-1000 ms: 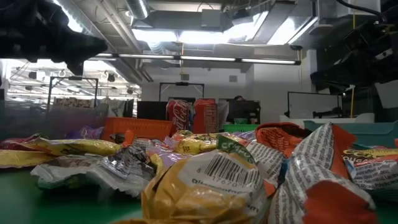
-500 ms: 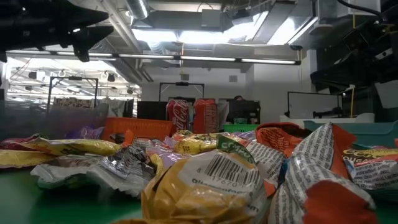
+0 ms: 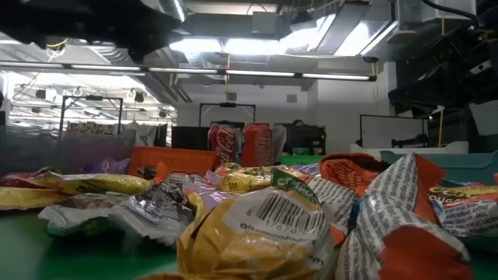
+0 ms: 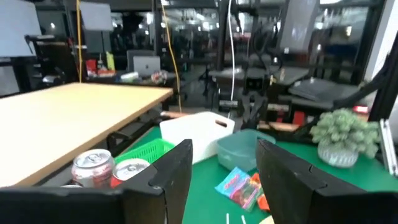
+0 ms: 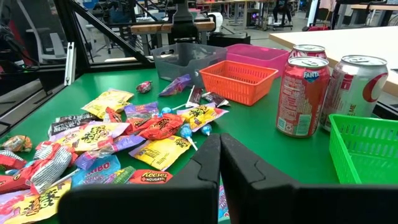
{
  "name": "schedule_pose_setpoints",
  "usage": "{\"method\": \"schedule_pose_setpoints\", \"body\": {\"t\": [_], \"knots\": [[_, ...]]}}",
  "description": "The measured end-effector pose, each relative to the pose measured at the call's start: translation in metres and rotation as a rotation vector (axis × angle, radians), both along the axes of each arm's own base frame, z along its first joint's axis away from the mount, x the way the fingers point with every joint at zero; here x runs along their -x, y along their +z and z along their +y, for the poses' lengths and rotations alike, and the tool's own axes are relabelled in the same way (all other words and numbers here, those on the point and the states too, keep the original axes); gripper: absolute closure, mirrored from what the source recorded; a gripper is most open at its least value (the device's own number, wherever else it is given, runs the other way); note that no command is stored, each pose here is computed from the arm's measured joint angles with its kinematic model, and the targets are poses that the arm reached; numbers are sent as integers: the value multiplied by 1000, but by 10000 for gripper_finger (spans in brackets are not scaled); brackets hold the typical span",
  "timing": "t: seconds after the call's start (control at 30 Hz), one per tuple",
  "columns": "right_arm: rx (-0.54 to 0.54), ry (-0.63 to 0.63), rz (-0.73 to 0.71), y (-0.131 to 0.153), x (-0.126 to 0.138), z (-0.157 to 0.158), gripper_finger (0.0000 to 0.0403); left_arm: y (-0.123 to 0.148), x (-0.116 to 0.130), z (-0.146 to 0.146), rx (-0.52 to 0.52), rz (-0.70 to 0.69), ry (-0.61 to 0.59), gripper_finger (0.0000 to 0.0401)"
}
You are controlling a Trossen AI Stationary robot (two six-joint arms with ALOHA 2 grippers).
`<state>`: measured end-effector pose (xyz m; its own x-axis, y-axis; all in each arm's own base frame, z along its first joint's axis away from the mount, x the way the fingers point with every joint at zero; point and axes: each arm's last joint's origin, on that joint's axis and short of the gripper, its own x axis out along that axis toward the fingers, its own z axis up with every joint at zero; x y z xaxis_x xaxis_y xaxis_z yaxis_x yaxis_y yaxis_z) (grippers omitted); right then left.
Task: Sort candy
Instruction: Put the yellow candy into the red bin
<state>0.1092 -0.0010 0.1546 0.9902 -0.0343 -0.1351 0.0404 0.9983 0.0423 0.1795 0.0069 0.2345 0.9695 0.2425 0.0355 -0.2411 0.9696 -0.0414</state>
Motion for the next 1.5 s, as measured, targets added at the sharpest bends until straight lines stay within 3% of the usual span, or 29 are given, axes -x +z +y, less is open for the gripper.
{"method": "schedule_pose_setpoints", "body": {"t": [0.37, 0.7, 1.1, 1.5], "knots": [[0, 0, 1, 0, 0, 0, 393, -12, -60, 0, -1, 188, 1, 234], [0, 0, 2, 0, 0, 0, 393, -50, -102, 0, -1, 375, 1, 234], [0, 0, 2, 0, 0, 0, 393, -95, -113, 0, 16, 539, 5, 234], [0, 0, 2, 0, 0, 0, 393, -107, -114, 0, 14, 591, 11, 234]]}}
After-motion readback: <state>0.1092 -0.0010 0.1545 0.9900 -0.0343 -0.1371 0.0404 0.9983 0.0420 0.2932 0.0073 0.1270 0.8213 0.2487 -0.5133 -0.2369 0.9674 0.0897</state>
